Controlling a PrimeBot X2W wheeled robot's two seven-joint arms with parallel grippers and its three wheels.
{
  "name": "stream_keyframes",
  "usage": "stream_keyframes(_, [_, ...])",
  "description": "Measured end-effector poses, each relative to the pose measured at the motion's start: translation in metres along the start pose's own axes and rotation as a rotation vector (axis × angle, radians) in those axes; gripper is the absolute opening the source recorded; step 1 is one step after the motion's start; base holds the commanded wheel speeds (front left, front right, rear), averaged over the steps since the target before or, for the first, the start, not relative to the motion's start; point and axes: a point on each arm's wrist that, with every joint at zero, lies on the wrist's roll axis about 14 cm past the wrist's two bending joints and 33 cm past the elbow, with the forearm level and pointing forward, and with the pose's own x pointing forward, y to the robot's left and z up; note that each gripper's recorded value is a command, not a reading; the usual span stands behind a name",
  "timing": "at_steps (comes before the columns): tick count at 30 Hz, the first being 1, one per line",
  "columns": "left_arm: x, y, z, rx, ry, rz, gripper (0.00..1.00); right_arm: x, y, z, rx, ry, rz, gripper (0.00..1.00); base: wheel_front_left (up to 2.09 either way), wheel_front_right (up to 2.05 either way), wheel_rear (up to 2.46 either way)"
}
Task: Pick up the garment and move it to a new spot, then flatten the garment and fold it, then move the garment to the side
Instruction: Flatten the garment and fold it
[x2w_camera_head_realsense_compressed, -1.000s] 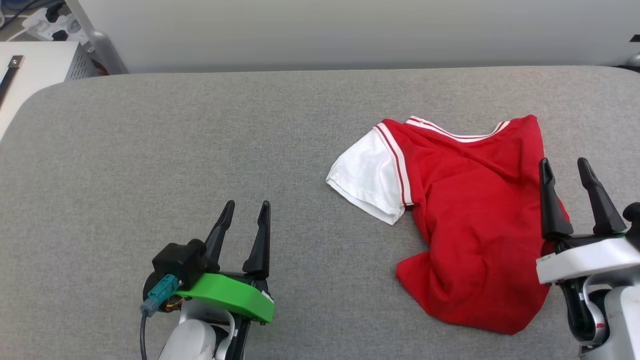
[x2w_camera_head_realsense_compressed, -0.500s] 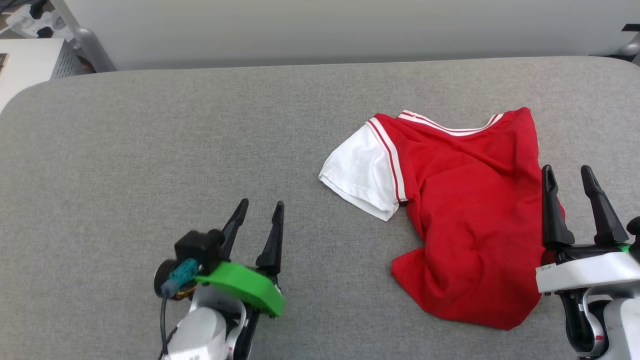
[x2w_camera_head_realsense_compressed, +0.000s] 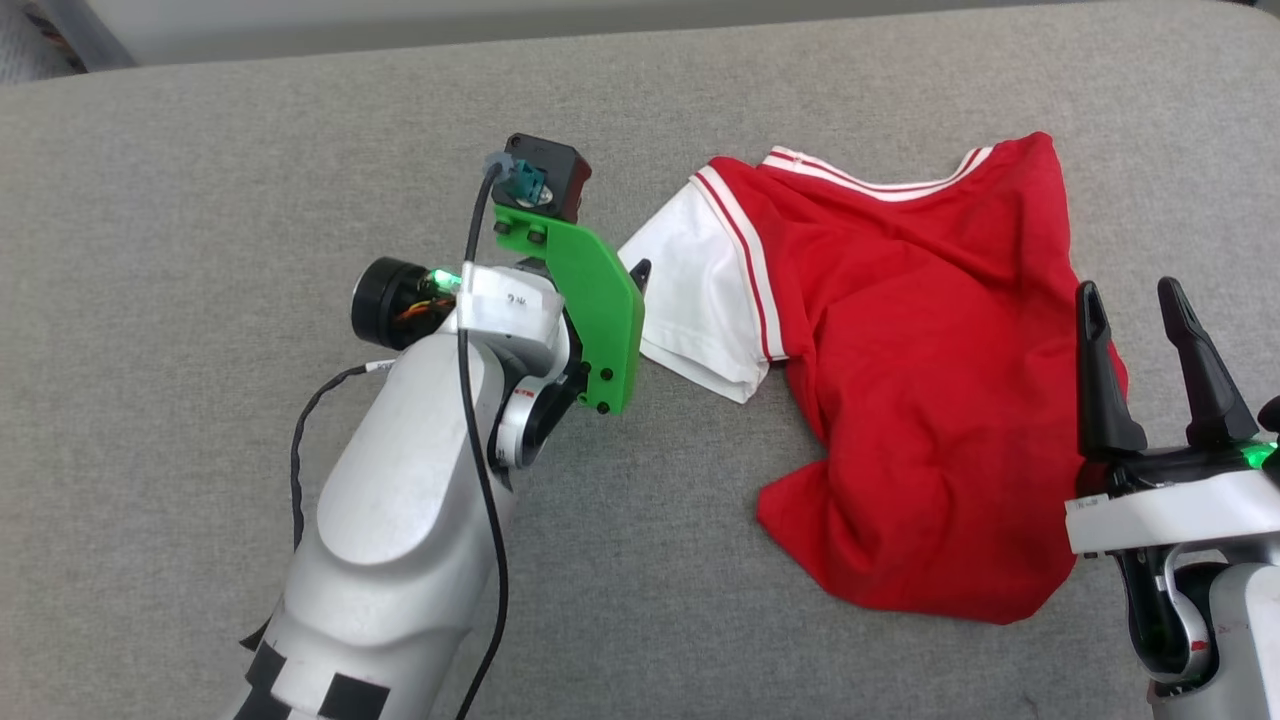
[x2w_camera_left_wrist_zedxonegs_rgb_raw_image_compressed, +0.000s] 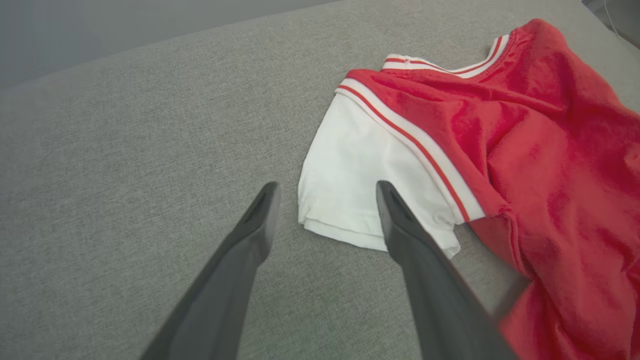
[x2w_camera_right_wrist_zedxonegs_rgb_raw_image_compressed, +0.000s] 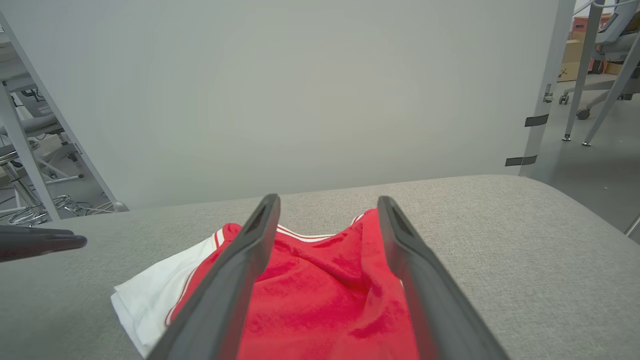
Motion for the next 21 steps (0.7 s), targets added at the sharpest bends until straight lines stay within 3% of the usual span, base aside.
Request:
stream_keyframes(8, [0.048,0.010,-0.045,-0.004,0.212,0.008,1.00,0.005,-0.016,-0.017,-0.021,0.037,-0.039,1.00,0.00,0.00,0.00])
stream_keyframes(17, [0.068,0.019,-0.064,0.011,0.239,0.046,1.00,0.002,-0.023,-0.026,-0.010,0.058,-0.061,1.00,0.00,0.00,0.00])
stream_keyframes(19, [0.067,0.017,-0.066,0.019,0.252,0.035,0.36,0.002,-0.023,-0.025,-0.014,0.056,-0.057,1.00,0.00,0.00,0.00])
stream_keyframes(20, [0.066,0.017,-0.068,0.023,0.258,0.030,0.00,0.002,-0.023,-0.024,-0.015,0.054,-0.055,1.00,0.00,0.00,0.00])
stream_keyframes(21, [0.065,0.016,-0.068,0.020,0.260,0.029,0.00,0.002,-0.023,-0.023,-0.016,0.052,-0.054,1.00,0.00,0.00,0.00])
